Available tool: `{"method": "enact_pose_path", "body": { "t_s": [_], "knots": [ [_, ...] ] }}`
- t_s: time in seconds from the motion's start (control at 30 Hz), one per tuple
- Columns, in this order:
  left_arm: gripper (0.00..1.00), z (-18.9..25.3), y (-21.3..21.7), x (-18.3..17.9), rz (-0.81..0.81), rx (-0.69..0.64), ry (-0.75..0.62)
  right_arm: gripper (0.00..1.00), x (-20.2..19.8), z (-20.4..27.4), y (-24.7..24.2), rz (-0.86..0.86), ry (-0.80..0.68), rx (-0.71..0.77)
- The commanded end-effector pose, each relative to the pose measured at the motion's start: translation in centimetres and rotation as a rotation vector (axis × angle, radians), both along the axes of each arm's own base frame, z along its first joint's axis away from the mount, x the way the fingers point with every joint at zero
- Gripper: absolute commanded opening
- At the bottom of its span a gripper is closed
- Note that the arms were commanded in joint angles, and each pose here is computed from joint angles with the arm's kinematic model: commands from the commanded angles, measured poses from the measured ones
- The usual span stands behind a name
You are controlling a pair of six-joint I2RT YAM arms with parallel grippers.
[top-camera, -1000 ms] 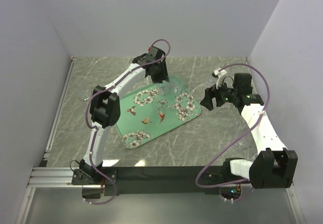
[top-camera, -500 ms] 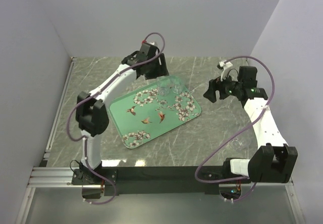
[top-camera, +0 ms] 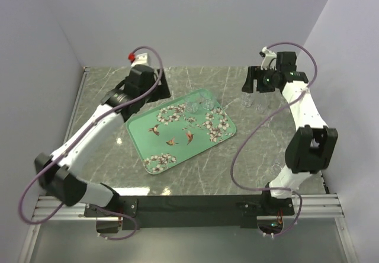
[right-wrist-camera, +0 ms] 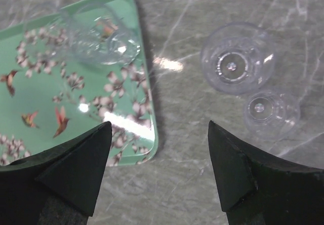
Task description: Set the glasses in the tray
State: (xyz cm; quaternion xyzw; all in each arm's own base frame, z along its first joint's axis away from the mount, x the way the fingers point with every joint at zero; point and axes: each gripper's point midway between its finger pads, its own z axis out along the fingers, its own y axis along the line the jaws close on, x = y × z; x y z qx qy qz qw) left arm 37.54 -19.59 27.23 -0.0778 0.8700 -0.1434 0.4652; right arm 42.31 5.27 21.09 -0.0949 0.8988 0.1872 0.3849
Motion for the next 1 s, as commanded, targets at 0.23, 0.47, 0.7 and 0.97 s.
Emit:
{"method": "enact_pose_path", "body": {
  "t_s": [0.23, 0.47, 0.7, 0.97],
  "knots": [
    [0.99, -0.3, 8.7, -6.5, 0.255, 0.033, -0.085, 0.81, 3.7, -2.8, -1.4, 0.164, 0.117, -0.143],
    [1.00, -2.9, 10.7, -9.4, 0.330, -0.009, -0.046, 0.77, 5.2, -5.8, -0.8, 0.258, 0.166, -0.193],
    [1.00, -2.4, 12.4, -10.5, 0.382, 0.015, -0.056, 0.73, 6.7, -7.8, -0.4, 0.257, 0.158, -0.234],
    [1.00, -2.5, 12.9, -11.0, 0.403, 0.003, -0.057, 0.64, 8.2, -10.1, 0.2, 0.268, 0.158, -0.339]
  ]
}}
